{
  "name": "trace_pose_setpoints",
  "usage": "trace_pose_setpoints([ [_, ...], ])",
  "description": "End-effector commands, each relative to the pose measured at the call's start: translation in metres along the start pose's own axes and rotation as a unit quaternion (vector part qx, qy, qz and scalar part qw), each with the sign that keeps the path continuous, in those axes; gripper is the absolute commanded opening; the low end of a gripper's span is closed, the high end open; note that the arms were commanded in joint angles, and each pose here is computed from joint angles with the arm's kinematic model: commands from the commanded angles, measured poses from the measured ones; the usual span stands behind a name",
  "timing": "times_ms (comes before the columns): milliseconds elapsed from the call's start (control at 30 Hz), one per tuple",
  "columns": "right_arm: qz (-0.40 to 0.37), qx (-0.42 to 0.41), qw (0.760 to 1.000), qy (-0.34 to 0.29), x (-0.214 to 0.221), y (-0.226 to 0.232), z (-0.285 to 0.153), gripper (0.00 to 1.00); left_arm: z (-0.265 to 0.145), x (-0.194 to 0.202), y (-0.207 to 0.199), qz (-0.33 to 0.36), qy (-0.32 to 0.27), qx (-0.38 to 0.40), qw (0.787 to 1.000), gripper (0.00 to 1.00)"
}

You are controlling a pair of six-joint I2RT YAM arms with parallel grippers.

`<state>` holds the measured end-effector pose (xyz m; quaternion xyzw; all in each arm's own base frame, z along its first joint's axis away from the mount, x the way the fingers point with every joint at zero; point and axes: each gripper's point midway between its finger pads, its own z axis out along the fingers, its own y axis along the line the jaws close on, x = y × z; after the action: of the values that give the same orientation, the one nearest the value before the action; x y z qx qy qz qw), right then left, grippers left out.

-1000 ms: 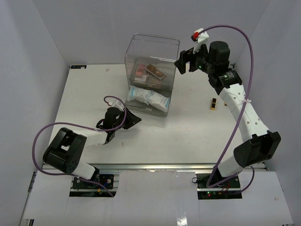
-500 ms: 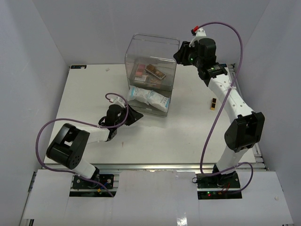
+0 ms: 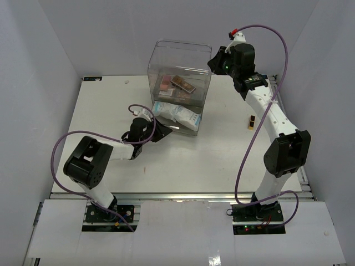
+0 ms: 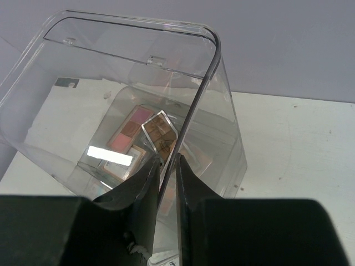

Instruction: Organize the makeup

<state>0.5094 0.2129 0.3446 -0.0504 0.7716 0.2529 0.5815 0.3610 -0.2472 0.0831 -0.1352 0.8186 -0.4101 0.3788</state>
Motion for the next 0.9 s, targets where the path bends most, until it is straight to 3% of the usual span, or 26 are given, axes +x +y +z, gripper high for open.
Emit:
trace_pose_setpoints([
  [0,0.007,-0.037,0.999,0.005,-0.004,0.018,-0.010,0.08,0.013,-0.026,-0.028,0.009,-0.036,0.036,0.999,0.41],
  [367,0.008,-0.062,0.997,0.046,0.020,0.028,-0.010,0.08,0.036,-0.049,-0.046,0.009,-0.060,0.053,0.997,0.41],
  [867,0.000,-0.077,0.994,0.078,0.045,0.029,-0.012,0.08,0.080,-0.076,-0.044,-0.007,-0.083,0.017,0.996,0.42],
])
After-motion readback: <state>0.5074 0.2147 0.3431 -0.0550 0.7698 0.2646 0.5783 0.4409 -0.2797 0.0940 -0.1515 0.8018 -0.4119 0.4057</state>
